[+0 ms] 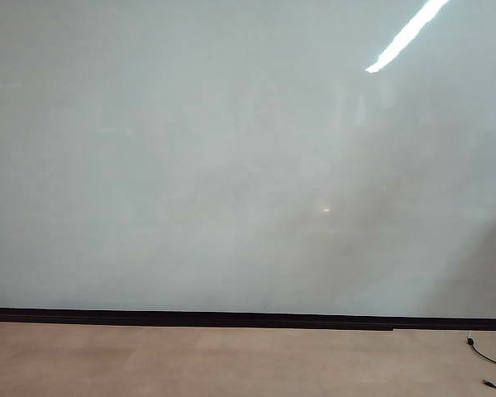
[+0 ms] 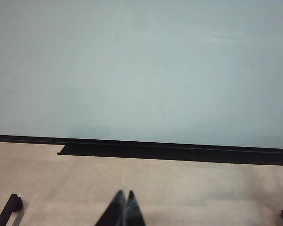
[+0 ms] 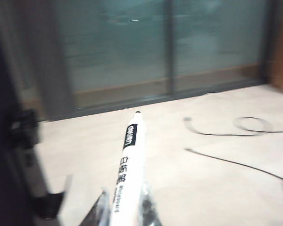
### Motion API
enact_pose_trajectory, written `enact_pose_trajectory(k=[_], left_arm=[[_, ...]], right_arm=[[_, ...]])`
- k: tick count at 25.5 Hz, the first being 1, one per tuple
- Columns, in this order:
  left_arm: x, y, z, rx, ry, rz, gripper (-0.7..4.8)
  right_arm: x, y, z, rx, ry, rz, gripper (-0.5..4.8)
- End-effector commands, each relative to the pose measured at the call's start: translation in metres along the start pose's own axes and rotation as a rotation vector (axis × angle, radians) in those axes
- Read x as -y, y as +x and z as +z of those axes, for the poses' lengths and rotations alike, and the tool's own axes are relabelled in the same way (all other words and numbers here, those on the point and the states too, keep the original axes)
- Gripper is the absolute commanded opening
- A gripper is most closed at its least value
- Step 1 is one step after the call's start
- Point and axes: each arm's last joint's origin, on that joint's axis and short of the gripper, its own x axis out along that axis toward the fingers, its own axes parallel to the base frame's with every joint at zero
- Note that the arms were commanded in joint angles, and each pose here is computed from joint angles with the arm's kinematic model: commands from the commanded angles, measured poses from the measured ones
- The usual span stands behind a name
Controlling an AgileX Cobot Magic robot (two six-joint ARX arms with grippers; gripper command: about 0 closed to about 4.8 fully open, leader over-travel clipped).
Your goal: Pick up the pen on the shelf to the right of the whiteboard and write the letter A.
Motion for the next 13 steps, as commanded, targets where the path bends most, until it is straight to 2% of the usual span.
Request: enact_pose_trajectory(k=[1,7,10,13], left_arm=[[0.0,0.0,0.001,0.008,0.004,-0.001,-0.05],[0.0,0.0,0.001,0.008,0.004,-0.001,-0.05],[0.0,0.0,0.001,0.008,0.004,-0.001,-0.04],[0.0,0.0,0.001,0.008,0.004,-0.001,-0.05]], right_arm=[[-0.009,-0.014,0.012,0.059,-0.017,-0.125,-0.02],[-0.042,-0.054,0.029,0.133,0.018,-0.229,-0.02],[-0.068,-0.087,0.033,0.162,0.045,-0.212,-0.02],[-0.09,-0.11,0.031,0.154,0.064,-0.147,-0.02]])
